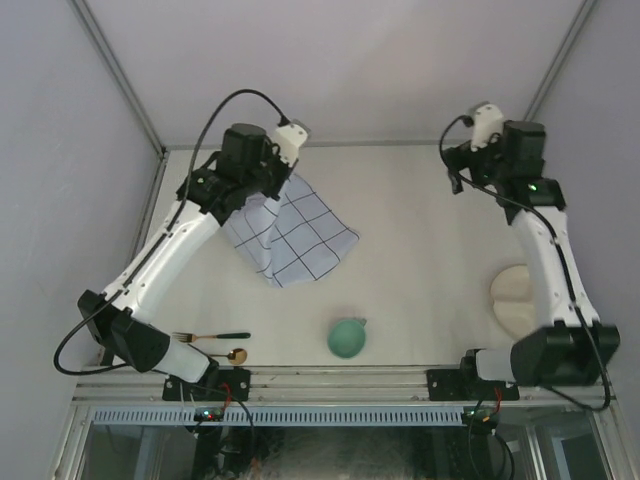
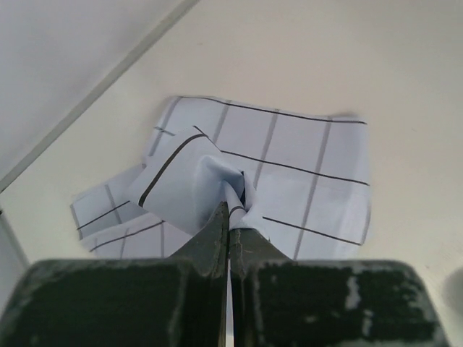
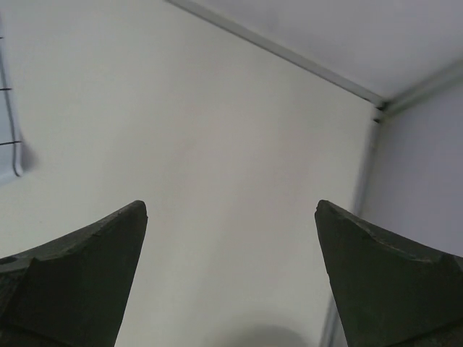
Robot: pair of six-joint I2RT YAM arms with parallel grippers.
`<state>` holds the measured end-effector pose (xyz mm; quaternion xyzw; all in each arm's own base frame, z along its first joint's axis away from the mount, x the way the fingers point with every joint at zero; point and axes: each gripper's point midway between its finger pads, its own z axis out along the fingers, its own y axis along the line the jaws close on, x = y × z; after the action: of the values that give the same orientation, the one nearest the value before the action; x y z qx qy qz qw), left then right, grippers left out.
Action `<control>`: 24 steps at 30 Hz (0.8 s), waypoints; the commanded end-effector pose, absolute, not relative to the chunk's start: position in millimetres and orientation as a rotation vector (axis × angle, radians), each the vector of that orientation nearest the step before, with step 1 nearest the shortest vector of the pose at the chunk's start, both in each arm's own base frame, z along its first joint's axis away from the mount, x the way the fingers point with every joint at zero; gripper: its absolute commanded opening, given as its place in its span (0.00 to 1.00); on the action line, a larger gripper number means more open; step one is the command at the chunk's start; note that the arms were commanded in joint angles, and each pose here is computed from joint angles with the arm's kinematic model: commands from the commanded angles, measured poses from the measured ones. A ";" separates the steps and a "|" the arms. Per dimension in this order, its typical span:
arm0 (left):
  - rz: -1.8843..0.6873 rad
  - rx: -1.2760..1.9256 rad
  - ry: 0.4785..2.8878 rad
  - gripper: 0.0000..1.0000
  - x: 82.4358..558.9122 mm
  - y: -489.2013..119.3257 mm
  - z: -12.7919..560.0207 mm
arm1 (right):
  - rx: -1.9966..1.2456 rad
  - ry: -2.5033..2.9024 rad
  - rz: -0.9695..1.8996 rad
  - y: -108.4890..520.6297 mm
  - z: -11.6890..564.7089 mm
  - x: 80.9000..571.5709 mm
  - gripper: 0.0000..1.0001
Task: Set the dinner table for one person
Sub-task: Flatten out the napkin at the center of the board.
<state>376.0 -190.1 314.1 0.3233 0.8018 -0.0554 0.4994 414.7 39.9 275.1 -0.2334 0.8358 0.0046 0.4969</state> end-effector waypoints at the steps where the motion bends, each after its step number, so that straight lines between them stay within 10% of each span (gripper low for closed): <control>1: -0.169 0.952 1.866 0.00 335.0 -231.2 328.7 | -0.526 2.066 0.006 9.0 275.3 360.5 1.00; 18: -0.303 1.766 1.996 0.00 126.6 -138.8 200.3 | -0.340 2.106 0.053 -8.6 259.6 370.1 1.00; 24: 0.184 1.660 1.870 0.01 165.6 -85.0 171.1 | -0.416 2.101 0.110 24.3 250.4 384.6 1.00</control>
<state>144.0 -122.2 172.8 0.6265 0.7347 -0.0475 0.2558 368.2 -3.3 239.4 -0.1502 0.8788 0.0310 0.4518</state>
